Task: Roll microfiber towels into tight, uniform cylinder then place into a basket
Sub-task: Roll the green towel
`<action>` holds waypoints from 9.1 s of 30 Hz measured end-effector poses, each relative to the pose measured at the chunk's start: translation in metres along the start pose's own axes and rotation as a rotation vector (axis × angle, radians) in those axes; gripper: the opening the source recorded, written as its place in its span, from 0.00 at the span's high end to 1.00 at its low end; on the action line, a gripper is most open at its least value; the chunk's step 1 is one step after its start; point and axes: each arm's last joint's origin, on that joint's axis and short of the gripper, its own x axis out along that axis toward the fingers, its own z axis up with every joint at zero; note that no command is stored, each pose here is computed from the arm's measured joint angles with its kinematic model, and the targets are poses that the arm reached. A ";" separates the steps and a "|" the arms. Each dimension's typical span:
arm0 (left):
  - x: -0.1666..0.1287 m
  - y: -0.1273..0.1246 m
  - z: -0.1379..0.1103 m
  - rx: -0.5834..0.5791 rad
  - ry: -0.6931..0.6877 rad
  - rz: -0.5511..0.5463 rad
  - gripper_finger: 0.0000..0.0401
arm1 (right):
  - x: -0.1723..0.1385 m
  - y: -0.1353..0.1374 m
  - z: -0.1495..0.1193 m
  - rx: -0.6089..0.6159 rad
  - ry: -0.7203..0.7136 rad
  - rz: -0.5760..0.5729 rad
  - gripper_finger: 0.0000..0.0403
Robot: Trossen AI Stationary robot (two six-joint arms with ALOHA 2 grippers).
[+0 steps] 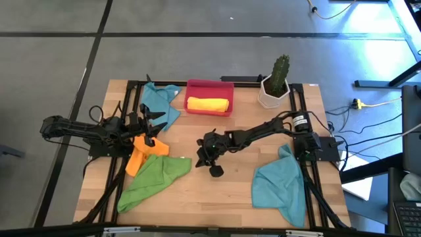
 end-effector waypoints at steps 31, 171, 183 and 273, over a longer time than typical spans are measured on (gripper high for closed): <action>0.000 0.000 0.000 0.000 0.000 0.000 0.49 | 0.000 -0.001 0.003 -0.008 -0.025 -0.037 0.97; 0.109 -0.162 -0.058 0.441 0.884 -0.167 0.49 | -0.121 0.047 0.008 -0.192 -0.017 -0.809 0.99; 0.131 -0.206 -0.091 0.570 0.956 -0.099 0.49 | -0.121 0.047 0.007 -0.177 -0.018 -0.808 0.98; 0.140 -0.219 -0.122 0.426 1.216 0.155 0.72 | -0.117 0.050 -0.002 -0.104 0.039 -0.680 0.96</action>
